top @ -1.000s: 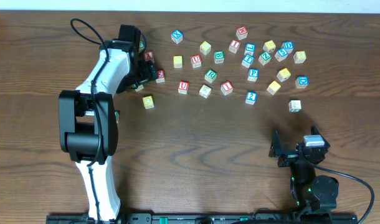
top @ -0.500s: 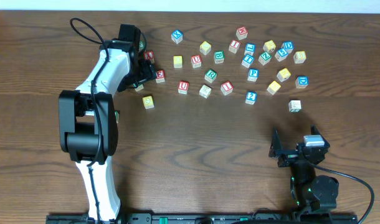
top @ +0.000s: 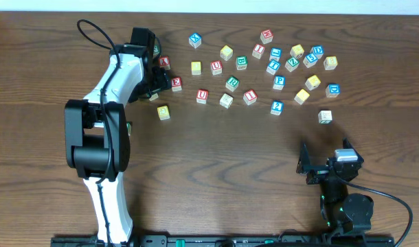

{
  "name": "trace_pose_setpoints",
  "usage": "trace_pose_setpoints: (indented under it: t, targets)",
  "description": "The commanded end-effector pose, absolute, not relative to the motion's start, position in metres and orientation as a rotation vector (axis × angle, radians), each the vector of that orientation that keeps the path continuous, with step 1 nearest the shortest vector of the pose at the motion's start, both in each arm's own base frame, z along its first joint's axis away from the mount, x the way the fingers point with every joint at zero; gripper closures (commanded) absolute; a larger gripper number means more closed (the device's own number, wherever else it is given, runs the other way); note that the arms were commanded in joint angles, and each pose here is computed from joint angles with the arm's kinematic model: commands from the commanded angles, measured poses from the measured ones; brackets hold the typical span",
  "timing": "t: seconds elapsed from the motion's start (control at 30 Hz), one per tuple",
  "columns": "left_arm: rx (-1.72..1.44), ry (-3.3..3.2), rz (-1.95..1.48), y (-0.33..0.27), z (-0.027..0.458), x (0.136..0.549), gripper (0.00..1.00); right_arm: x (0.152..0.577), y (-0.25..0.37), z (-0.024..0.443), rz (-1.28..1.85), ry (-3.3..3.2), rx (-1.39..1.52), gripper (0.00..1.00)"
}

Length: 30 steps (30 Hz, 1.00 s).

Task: Spell out NEURIPS
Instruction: 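Lower the left gripper around the green N block and close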

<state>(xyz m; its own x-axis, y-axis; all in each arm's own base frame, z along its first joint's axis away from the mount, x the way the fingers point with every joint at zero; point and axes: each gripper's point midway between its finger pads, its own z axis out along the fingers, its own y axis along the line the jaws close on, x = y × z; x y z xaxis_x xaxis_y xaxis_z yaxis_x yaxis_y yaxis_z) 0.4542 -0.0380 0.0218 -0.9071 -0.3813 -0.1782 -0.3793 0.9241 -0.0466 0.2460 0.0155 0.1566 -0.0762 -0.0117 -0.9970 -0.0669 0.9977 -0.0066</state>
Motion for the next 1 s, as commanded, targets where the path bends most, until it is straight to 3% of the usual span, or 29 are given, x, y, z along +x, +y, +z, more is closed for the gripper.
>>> trace_pose_setpoints:
  t: [0.0, 0.97]
  targets:
    - [-0.586, 2.877, 0.024, -0.0315, 0.0271, 0.458, 0.12, 0.2459, 0.0134, 0.1558, 0.05, 1.649, -0.041, 0.01]
    - [-0.574, 2.878, 0.064, -0.0268, 0.0182, 0.4551, 0.12, 0.2459, 0.0134, 0.1558, 0.05, 1.649, -0.041, 0.01]
